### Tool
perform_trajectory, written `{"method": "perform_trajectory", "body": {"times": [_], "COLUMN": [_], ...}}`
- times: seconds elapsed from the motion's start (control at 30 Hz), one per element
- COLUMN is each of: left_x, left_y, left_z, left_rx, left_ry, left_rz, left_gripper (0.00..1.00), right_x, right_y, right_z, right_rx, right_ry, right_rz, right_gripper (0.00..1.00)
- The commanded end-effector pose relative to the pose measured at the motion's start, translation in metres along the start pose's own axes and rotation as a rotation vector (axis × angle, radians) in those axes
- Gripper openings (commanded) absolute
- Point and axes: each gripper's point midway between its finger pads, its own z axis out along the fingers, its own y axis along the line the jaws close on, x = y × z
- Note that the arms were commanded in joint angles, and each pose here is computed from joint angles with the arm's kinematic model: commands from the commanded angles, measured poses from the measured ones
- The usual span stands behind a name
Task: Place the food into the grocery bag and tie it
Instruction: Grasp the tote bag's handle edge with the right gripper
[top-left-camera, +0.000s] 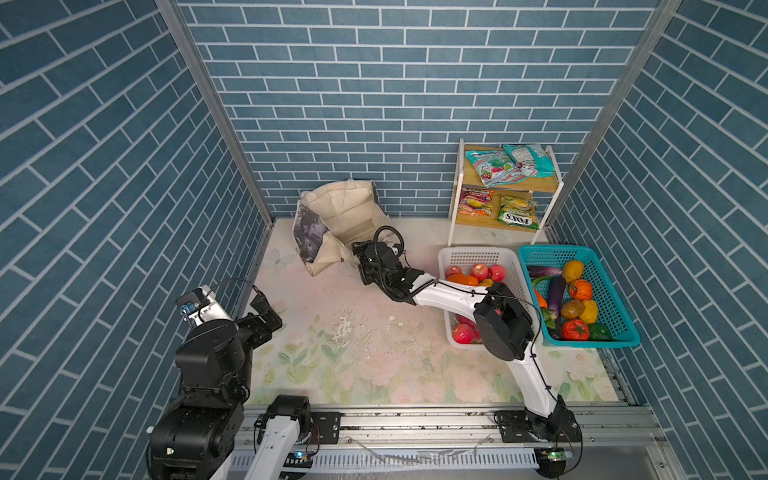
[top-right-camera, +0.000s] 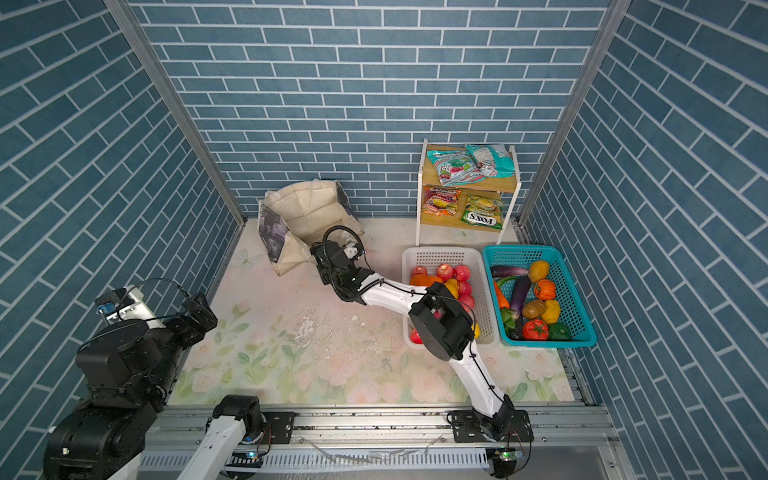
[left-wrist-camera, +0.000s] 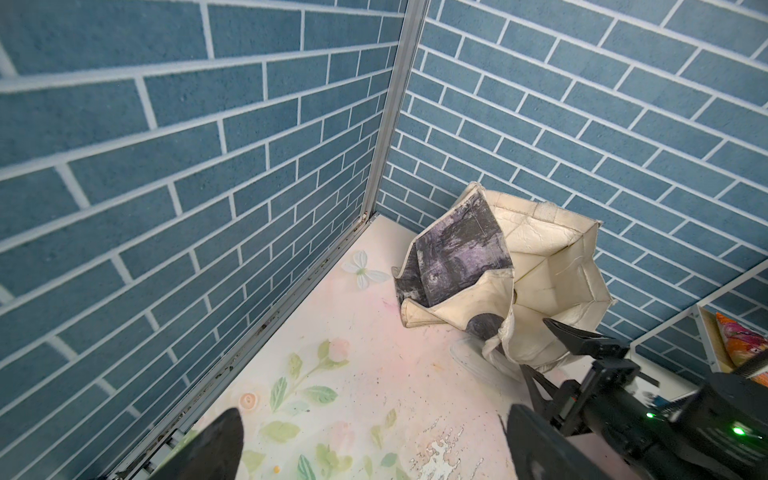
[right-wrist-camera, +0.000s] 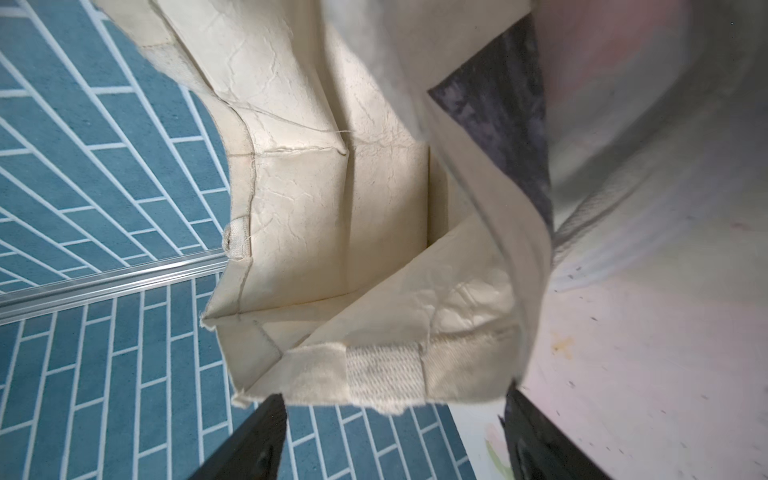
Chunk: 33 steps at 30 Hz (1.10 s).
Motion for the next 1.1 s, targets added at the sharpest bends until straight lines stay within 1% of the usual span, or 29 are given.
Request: {"method": "perform_trajectory", "body": {"times": [0.0,0.07,0.27,0.4,0.5,0.53,0.77,0.8,0.87,0.93,1.07], "left_x": [0.003,0.006,0.011,0.013,0.018,0.020,0.031,0.031,0.033,0.034,0.034], "left_y": [-0.002,-0.004,-0.010,-0.011,-0.017,-0.019,-0.033,-0.034,-0.037,-0.039,-0.044], "left_z": [0.004,0.007,0.012,0.014,0.019,0.021,0.032,0.033,0.035,0.035,0.034], "left_rx": [0.006,0.012,0.031,0.032,0.052,0.061,0.113,0.117,0.128,0.136,0.161], "left_ry": [0.008,0.019,0.049,0.060,0.083,0.091,0.142,0.145,0.155,0.162,0.171], "left_rz": [-0.009,-0.014,-0.016,-0.010,-0.010,-0.012,-0.024,-0.027,-0.030,-0.029,-0.023], "left_gripper": [0.99,0.98,0.97,0.96,0.96,0.95,0.93,0.93,0.93,0.92,0.91], "right_x": [-0.011,-0.012,-0.015,-0.023,-0.025,-0.027,-0.038,-0.040,-0.041,-0.042,-0.043], "right_y": [0.016,0.009,-0.004,-0.007,-0.007,-0.023,-0.042,-0.044,-0.045,-0.048,-0.051], "right_z": [-0.030,-0.029,-0.007,-0.003,-0.004,0.004,0.022,0.025,0.033,0.041,0.043], "right_rx": [0.020,0.043,0.092,0.136,0.151,0.187,0.240,0.247,0.253,0.246,0.256], "right_ry": [-0.057,-0.059,-0.039,-0.074,-0.089,-0.095,-0.126,-0.126,-0.121,-0.112,-0.106], "right_rz": [-0.064,-0.071,-0.072,-0.135,-0.157,-0.168,-0.184,-0.187,-0.192,-0.196,-0.241], "right_gripper": [0.83,0.84,0.82,0.81,0.81,0.81,0.82,0.80,0.71,0.53,0.32]}}
